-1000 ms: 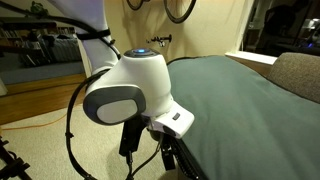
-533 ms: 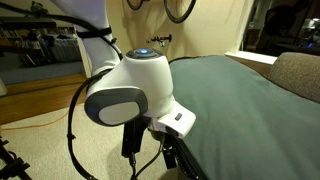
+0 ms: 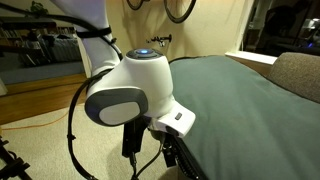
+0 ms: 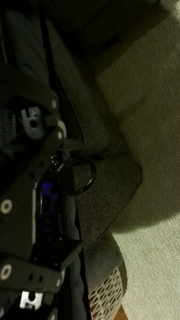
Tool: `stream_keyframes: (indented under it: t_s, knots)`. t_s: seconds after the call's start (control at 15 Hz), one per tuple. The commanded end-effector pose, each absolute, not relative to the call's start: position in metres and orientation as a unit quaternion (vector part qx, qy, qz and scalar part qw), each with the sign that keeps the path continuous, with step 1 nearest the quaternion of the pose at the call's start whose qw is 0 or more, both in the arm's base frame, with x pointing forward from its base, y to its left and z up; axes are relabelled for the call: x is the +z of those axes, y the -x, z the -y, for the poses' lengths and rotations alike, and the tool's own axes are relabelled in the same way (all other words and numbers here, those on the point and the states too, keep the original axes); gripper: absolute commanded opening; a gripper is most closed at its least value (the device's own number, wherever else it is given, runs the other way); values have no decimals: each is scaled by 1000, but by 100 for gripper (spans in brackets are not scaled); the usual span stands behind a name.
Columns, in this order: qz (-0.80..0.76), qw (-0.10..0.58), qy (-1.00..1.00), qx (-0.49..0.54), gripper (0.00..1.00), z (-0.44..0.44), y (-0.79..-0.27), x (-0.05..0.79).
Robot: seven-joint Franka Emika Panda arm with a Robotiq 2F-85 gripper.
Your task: Move the zip to the right
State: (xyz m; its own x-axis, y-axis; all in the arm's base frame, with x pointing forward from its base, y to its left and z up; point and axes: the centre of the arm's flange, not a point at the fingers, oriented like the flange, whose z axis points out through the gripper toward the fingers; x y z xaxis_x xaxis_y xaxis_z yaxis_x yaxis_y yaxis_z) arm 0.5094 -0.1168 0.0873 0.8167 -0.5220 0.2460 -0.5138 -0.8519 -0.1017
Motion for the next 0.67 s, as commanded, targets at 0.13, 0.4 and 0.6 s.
stream_keyframes:
  t_s: [0.13, 0.4, 0.6]
  knots:
    - [-247, 27, 961, -122, 45, 120, -509, 86]
    - [-239, 26, 963, -122, 19, 120, -508, 85]
    - [-239, 26, 963, -121, 2, 120, -508, 85]
